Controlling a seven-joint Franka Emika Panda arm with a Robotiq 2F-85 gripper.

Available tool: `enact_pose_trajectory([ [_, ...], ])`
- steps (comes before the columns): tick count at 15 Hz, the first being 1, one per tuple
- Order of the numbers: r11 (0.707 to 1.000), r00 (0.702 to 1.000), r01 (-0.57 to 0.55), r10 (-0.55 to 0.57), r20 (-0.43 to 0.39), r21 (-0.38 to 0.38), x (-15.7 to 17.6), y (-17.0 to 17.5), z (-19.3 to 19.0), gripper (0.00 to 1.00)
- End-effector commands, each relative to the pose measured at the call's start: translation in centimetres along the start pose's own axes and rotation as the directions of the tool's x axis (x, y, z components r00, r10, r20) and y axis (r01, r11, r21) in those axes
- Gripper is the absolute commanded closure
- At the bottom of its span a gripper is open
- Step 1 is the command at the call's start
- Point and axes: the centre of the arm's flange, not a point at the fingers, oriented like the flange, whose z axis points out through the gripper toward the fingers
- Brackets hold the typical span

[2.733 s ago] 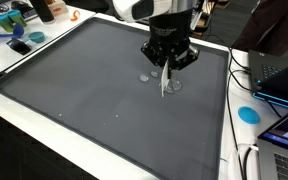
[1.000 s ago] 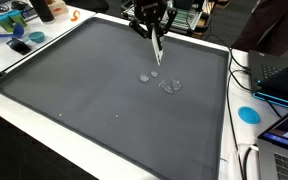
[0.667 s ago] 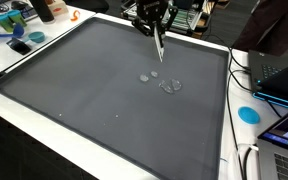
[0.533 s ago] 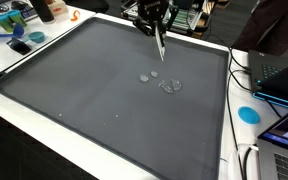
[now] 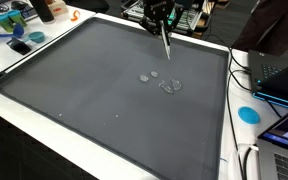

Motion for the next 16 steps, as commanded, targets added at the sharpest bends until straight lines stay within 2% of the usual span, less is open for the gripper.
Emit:
enact_pose_trajectory([
  [1,1.0,1.0,0.001,-0.001,0.028,0.008,-1.0,-1.1,-0.3,0.99],
  [8,1.0,0.998,-0.016,0.017,0.068,-0.016,-0.2,-2.4,-0.2,0.99],
  [16,0.994,0.988,-0.048,0.062,0.141,-0.102,1.8,-4.6,-0.3,0.99],
])
